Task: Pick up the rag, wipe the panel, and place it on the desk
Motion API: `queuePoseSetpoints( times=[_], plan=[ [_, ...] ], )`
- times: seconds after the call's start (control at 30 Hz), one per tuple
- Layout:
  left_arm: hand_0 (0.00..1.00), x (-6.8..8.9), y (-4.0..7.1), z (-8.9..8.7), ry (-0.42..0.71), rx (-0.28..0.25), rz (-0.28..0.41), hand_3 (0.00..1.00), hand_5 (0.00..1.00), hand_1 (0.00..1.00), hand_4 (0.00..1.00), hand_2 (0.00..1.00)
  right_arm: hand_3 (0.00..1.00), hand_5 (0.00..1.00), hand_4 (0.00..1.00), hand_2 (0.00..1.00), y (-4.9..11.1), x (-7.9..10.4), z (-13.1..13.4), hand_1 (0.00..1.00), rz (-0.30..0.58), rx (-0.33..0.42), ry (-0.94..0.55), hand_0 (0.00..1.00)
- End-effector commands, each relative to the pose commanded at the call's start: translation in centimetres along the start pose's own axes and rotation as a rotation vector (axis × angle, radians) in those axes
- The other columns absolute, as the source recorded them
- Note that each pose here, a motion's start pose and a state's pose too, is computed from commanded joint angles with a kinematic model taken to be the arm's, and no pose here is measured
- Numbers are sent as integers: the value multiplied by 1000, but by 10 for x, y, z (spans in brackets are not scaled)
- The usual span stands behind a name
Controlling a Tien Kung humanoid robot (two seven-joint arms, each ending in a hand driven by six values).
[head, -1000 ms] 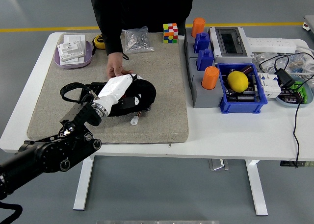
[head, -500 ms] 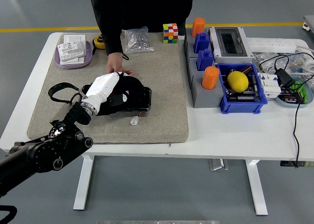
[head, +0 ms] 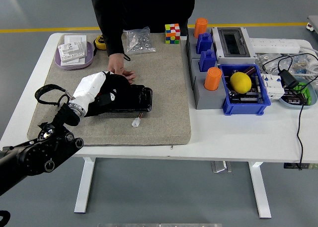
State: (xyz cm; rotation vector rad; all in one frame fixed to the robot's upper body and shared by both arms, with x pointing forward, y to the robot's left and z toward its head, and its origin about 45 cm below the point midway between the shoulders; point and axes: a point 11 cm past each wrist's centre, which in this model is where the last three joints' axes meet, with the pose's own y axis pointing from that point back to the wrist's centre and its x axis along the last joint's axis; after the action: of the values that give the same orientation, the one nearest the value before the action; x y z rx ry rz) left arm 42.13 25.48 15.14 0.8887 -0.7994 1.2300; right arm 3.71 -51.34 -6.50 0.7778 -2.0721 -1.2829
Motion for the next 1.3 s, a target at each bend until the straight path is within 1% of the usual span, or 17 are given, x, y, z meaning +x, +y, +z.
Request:
queuePoseSetpoints(
  times=[0.27,0.5,0.87,1.1,1.3],
  plan=[
    [272,14,2,-20,-11,45,40,390,2,168,2,504,633,655,998,677,0,1,0,558,1,0,-3,712],
    [273,21,5,-36,-13,82,70,390,2,168,2,501,634,657,998,676,0,0,-1,558,1,1,-5,713],
    [272,35,11,-56,-6,123,130,388,2,167,2,500,635,656,998,676,0,1,-1,557,1,2,-9,713],
    [265,40,15,-63,-12,135,151,389,2,167,2,500,634,657,998,677,0,1,0,557,1,-1,-9,716],
    [265,38,15,-64,-14,139,147,387,2,165,2,496,636,657,998,677,0,1,0,557,1,0,-10,714]
  ],
)
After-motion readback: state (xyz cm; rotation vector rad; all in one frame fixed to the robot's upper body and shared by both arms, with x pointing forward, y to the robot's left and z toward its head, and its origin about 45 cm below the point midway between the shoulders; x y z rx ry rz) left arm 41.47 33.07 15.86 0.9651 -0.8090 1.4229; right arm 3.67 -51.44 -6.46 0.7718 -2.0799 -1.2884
